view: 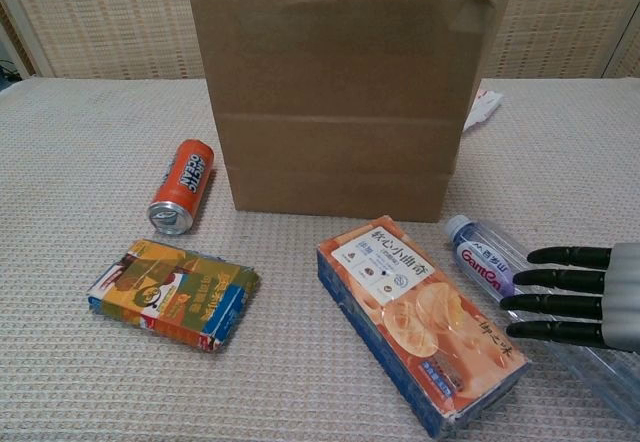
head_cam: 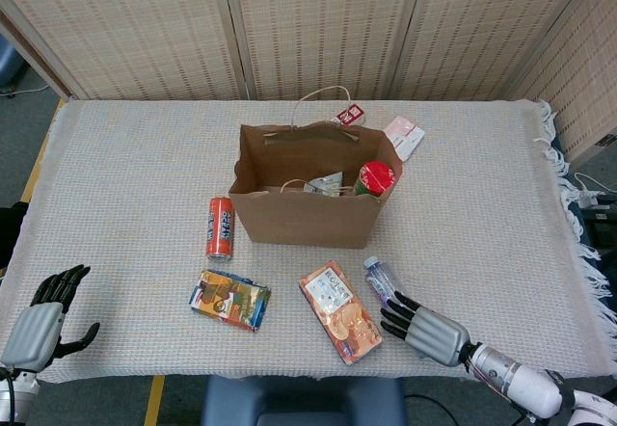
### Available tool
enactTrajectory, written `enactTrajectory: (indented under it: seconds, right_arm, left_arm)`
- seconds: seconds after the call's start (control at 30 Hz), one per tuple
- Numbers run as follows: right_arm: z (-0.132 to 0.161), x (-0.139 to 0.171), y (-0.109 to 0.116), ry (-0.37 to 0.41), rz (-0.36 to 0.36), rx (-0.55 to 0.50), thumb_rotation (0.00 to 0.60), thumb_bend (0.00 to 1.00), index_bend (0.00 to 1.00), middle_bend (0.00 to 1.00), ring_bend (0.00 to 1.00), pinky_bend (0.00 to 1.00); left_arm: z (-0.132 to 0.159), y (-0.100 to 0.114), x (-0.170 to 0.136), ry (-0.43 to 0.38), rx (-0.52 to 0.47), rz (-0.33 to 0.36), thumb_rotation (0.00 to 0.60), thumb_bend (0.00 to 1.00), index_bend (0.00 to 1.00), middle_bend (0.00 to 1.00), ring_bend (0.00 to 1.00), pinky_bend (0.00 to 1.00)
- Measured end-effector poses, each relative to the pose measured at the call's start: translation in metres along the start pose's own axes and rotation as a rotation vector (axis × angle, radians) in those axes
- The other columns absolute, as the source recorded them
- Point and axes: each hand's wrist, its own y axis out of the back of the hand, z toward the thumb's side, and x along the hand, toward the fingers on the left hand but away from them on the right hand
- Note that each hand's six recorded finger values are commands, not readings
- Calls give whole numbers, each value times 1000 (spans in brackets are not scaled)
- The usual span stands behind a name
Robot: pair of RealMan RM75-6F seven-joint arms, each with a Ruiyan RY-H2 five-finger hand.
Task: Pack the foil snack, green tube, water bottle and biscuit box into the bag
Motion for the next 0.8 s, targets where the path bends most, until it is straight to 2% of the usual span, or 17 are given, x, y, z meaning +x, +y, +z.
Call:
enactTrajectory:
  seconds: [0.43, 0.6, 0.7, 0.8]
  right_arm:
    - [-8, -10, 0, -19, 8, 135, 600, 0, 0, 0, 0, 45]
    - [-5, -18, 4, -22, -24, 212, 600, 0, 9, 4, 0, 59]
    - [-2, -25, 7, -31, -55, 236, 600, 9, 67, 54, 23, 95]
    - [1, -30, 10, -37, -84, 252, 600, 64, 199, 177, 127, 181]
  left_arm:
    - [0, 0, 0, -4, 0, -3, 600, 333, 0, 0, 0, 9]
    - [0, 0, 0, -4, -1, -3, 600, 332, 0, 0, 0, 9]
    - [0, 0, 0, -4, -2, -3, 600, 332, 0, 0, 0, 9]
    - [0, 0, 0, -4, -3, -3, 600, 332, 0, 0, 0, 9]
